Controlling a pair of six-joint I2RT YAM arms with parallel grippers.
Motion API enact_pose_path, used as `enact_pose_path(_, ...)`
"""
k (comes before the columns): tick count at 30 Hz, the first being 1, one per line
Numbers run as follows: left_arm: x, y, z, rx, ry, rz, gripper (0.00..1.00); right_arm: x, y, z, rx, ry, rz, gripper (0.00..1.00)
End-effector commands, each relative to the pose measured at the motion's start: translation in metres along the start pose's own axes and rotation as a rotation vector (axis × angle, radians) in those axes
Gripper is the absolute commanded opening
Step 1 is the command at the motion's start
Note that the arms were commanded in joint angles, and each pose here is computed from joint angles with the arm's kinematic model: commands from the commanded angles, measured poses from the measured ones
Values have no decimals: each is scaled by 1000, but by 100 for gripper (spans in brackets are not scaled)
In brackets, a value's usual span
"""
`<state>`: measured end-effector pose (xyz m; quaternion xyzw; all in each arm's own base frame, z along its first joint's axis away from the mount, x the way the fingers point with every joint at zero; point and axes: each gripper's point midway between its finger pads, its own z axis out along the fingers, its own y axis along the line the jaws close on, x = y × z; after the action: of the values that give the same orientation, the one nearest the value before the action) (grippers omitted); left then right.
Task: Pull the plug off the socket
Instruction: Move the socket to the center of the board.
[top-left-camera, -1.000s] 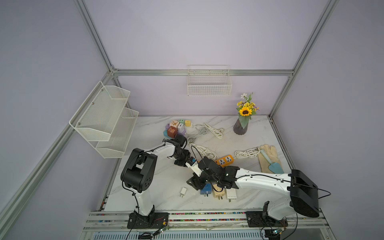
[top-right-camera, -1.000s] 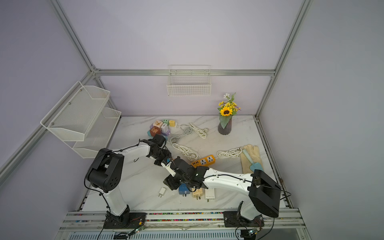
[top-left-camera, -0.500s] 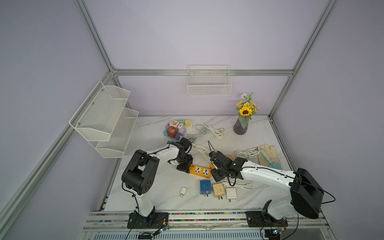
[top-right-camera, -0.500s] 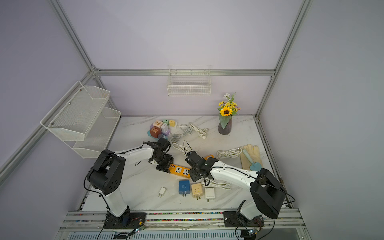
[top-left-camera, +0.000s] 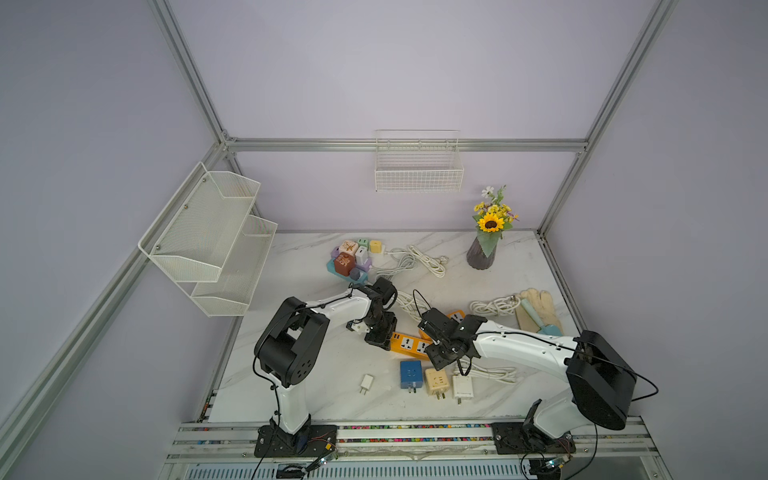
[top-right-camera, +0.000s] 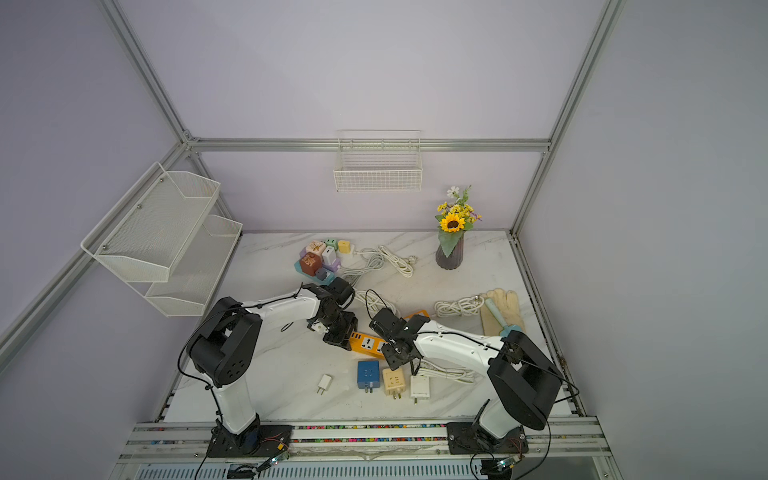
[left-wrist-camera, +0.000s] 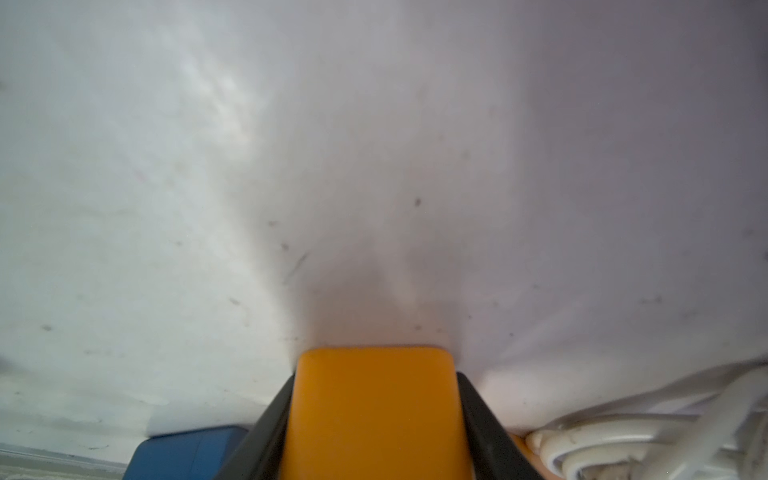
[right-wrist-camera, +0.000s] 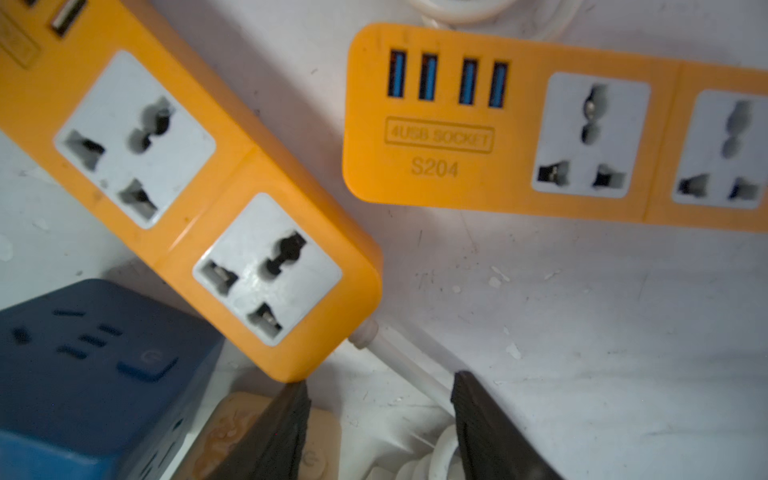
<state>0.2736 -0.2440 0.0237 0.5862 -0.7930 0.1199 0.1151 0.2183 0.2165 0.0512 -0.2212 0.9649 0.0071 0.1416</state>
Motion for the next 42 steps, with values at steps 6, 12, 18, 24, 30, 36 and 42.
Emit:
enact_pose_path(6,21,-1,17,-20,41,17,46,-34,-11,-14,56,-102,54,63)
enact_pose_path(12,13,1,6,19,13,27,90,-76,-3,-35,1,-221,7,67)
enact_pose_path(18,-13,-11,-26,77,-74,64,96,-118,-4,-42,-33,-299,-29,67)
enact_pose_path(24,-50,-22,-68,128,-173,102,95,-155,12,-52,-137,-411,-107,66)
enact_pose_path(30,-105,-43,-117,160,-305,254,96,-193,42,-40,-223,-486,-205,65)
enact_pose_path(36,-148,-72,-156,147,-441,446,95,-235,60,-21,-236,-603,-276,63)
enact_pose_path(42,-175,-86,-168,149,-483,510,95,-264,63,15,-170,-622,-303,62)
